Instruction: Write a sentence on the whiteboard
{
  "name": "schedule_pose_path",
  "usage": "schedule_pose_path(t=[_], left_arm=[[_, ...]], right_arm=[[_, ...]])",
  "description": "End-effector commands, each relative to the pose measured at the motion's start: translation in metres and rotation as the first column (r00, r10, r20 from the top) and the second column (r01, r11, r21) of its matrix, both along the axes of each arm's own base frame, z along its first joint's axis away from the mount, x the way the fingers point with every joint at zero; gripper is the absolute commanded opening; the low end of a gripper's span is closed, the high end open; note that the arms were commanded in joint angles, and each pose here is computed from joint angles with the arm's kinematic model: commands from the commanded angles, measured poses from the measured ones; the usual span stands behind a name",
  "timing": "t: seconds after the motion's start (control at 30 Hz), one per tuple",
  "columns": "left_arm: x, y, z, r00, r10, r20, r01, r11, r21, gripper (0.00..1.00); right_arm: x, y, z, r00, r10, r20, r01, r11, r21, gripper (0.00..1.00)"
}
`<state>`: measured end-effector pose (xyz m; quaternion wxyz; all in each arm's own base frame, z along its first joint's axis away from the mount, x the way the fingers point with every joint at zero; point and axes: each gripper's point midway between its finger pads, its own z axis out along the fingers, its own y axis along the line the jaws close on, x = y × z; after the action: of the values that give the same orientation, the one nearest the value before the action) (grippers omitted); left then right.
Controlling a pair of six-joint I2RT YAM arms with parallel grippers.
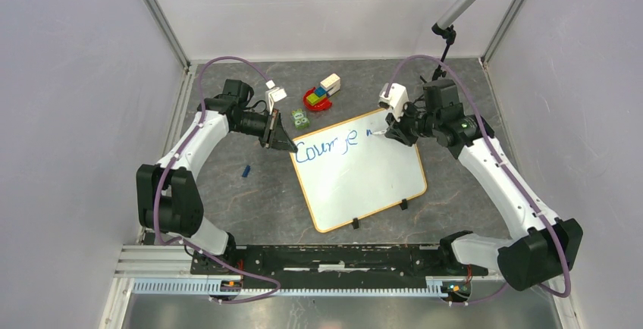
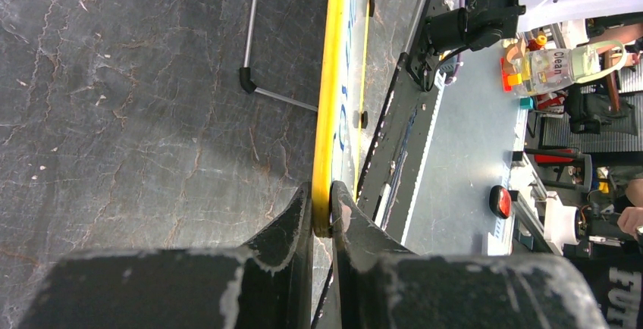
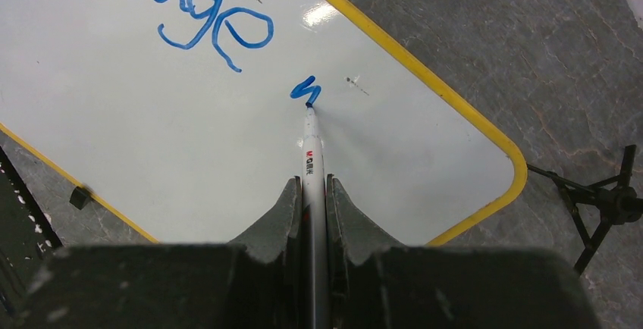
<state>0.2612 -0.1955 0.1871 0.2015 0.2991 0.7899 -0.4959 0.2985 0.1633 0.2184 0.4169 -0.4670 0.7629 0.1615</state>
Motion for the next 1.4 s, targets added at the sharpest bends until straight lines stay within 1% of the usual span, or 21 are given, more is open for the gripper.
schedule_pose_path(t=[0.0, 0.5, 0.7, 0.73, 0.77, 0.87, 1.07, 1.37], left_arm=[[0.005, -0.002, 0.001, 0.999, -0.011, 0.031, 0.01, 1.0, 0.01, 0.02], [0.005, -0.002, 0.001, 0.999, -0.012, 0.033, 0.011, 1.0, 0.012, 0.02], [0.005, -0.002, 0.0, 0.999, -0.012, 0.032, 0.012, 1.0, 0.012, 0.02], [0.005, -0.002, 0.0, 0.999, -0.012, 0.033, 0.011, 1.0, 0.012, 0.02], [0.005, -0.002, 0.0, 0.999, -0.012, 0.034, 0.011, 1.0, 0.012, 0.03], [0.005, -0.002, 0.001, 0.999, -0.012, 0.035, 0.011, 1.0, 0.012, 0.02], [0.005, -0.002, 0.001, 0.999, -0.012, 0.032, 0.011, 1.0, 0.01, 0.02], [0.004, -0.001, 0.0, 0.999, -0.011, 0.034, 0.01, 1.0, 0.014, 0.03]], right_arm=[[0.003, -0.011, -0.005, 1.0, -0.026, 0.017, 0.027, 0.998, -0.049, 0.0], [0.029, -0.012, 0.019, 0.997, -0.045, 0.066, 0.049, 0.997, -0.053, 0.0], [0.028, -0.011, 0.027, 0.997, -0.04, 0.073, 0.043, 0.998, -0.038, 0.0], [0.031, -0.023, 0.03, 0.995, -0.073, 0.072, 0.075, 0.997, -0.033, 0.0], [0.023, -0.01, 0.032, 0.997, -0.028, 0.073, 0.03, 0.999, -0.027, 0.0], [0.015, -0.009, 0.038, 0.997, -0.02, 0.075, 0.021, 1.0, -0.013, 0.0], [0.01, -0.01, 0.031, 0.998, -0.019, 0.062, 0.02, 1.0, -0.012, 0.0], [0.017, -0.007, 0.018, 0.999, -0.019, 0.041, 0.02, 1.0, -0.016, 0.0]])
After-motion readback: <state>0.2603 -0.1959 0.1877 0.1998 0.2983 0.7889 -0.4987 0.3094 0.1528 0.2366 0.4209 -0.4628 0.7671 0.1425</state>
